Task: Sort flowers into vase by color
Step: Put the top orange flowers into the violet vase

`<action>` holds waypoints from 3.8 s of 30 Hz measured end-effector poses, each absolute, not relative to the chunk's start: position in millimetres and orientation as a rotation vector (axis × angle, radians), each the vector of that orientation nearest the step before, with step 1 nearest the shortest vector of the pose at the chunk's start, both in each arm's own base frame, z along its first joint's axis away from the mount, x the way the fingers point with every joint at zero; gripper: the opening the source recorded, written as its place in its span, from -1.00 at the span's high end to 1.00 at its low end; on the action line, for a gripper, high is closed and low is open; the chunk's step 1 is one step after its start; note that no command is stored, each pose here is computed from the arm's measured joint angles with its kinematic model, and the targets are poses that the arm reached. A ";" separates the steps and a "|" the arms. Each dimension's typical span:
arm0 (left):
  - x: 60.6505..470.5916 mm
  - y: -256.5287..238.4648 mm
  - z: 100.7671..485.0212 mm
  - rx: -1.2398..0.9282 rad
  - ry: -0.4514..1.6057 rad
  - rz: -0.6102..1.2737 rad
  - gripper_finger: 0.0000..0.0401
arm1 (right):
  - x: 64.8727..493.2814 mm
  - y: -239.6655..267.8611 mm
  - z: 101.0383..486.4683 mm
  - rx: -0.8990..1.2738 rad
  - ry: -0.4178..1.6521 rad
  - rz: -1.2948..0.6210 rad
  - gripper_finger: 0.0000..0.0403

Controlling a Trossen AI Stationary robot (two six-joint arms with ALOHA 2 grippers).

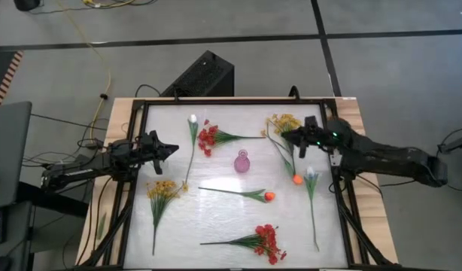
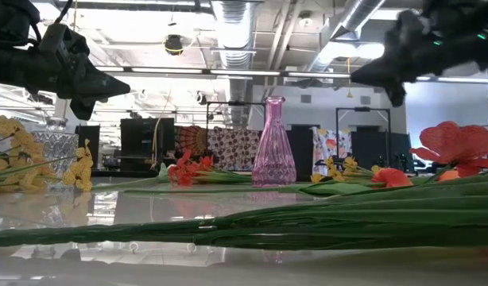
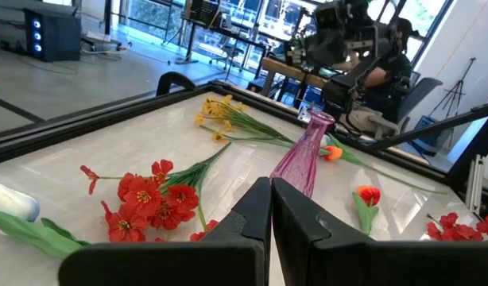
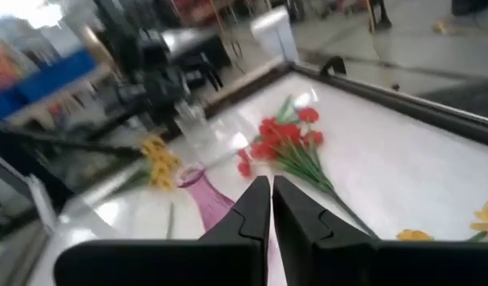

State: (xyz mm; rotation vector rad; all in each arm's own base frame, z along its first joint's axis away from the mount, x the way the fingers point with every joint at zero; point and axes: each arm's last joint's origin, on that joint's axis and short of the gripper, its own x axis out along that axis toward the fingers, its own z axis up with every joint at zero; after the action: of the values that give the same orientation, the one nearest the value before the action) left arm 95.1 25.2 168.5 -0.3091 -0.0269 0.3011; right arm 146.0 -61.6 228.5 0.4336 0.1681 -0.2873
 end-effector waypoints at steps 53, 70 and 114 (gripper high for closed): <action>95.8 24.0 169.0 -0.794 -0.087 0.245 1.00 | 374.7 -179.3 151.7 0.199 1.213 -0.135 0.89; 72.4 24.5 233.4 -0.424 -0.140 0.450 1.00 | 343.8 -149.3 336.5 0.167 0.493 -0.133 0.89; 72.5 24.2 227.8 -0.550 -0.106 0.451 1.00 | 308.1 -43.5 240.2 0.152 -0.053 -0.053 0.92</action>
State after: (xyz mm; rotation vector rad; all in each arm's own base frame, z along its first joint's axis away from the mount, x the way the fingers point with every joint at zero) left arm 72.5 24.2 227.8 -0.5501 -0.1063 0.4507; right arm 308.1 -43.5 240.2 0.1517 -0.0532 -0.0534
